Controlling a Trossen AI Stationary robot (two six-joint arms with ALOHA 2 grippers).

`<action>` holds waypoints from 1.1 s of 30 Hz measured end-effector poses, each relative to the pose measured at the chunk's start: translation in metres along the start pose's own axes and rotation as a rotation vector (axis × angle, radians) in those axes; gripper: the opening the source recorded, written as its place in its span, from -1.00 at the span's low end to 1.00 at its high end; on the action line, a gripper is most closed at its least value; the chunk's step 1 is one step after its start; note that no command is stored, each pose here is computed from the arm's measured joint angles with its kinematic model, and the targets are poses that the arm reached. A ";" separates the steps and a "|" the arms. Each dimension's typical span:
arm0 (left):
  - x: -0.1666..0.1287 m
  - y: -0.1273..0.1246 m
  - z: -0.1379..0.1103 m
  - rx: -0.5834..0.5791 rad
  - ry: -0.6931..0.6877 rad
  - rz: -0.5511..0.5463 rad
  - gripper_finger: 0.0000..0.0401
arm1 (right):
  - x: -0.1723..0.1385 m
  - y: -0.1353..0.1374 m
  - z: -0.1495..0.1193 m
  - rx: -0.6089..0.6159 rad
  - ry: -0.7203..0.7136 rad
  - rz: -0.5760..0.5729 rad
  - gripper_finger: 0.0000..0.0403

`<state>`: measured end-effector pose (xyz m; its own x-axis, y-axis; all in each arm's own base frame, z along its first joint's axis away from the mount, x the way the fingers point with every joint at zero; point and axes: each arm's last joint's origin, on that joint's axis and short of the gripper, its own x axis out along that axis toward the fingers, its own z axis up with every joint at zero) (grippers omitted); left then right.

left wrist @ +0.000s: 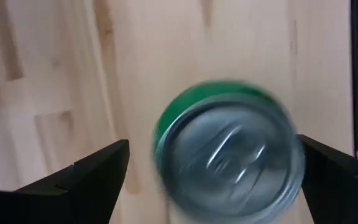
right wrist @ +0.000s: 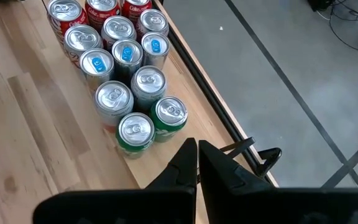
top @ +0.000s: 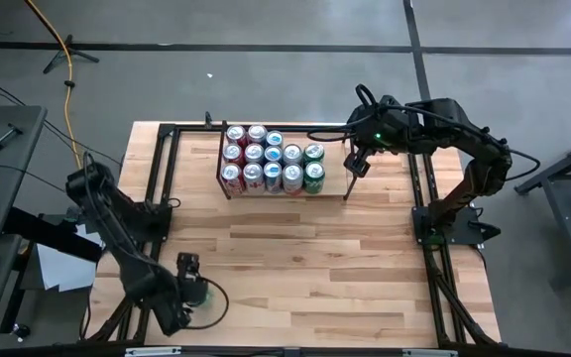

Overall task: Place canned beverage on shelf
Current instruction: Put the green soda can on the shelf aligned with the other green soda cans

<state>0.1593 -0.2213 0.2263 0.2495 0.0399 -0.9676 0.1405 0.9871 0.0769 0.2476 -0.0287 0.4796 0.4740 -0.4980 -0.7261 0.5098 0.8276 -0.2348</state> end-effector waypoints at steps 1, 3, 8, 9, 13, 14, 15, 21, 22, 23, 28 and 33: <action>0.003 -0.002 0.002 -0.001 -0.001 -0.007 0.82 | 0.000 0.000 0.000 0.000 0.000 0.000 -1.00; 0.009 -0.006 0.004 0.001 -0.003 -0.013 0.82 | 0.000 0.000 0.000 0.000 0.000 0.001 -1.00; 0.022 -0.013 0.009 -0.018 0.006 -0.022 0.79 | 0.000 0.001 0.000 0.008 0.008 0.031 -1.00; 0.024 -0.014 0.011 -0.022 0.008 -0.027 0.77 | 0.000 0.001 0.000 0.008 0.009 0.035 -1.00; 0.029 -0.013 0.014 -0.040 0.019 -0.029 0.54 | 0.000 0.002 0.000 0.005 0.009 0.039 -1.00; 0.030 -0.012 0.014 -0.042 0.025 -0.023 0.46 | 0.000 0.002 0.000 0.005 0.008 0.039 -1.00; 0.030 -0.011 0.014 -0.046 0.028 -0.019 0.37 | -0.001 0.002 -0.001 0.004 0.008 0.040 -1.00; 0.030 -0.003 0.016 -0.049 0.067 0.001 0.19 | -0.009 -0.003 -0.004 0.003 -0.011 0.050 -1.00; 0.029 -0.001 0.016 -0.048 0.078 -0.007 0.19 | -0.011 -0.004 -0.005 0.000 -0.013 0.063 -1.00; 0.026 0.003 0.017 -0.046 0.084 -0.016 0.19 | -0.013 -0.005 -0.005 0.001 -0.014 0.081 -1.00; -0.014 0.035 0.036 -0.068 -0.036 -0.030 0.19 | -0.026 -0.009 -0.011 -0.007 -0.018 0.215 -1.00; -0.074 0.091 0.060 -0.132 -0.312 0.049 0.19 | -0.024 0.004 -0.021 -0.073 -0.007 0.303 -1.00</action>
<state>0.2107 -0.1439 0.3196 0.5369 0.0588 -0.8416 0.0005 0.9975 0.0700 0.2230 -0.0081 0.4829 0.6013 -0.2273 -0.7660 0.2920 0.9549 -0.0542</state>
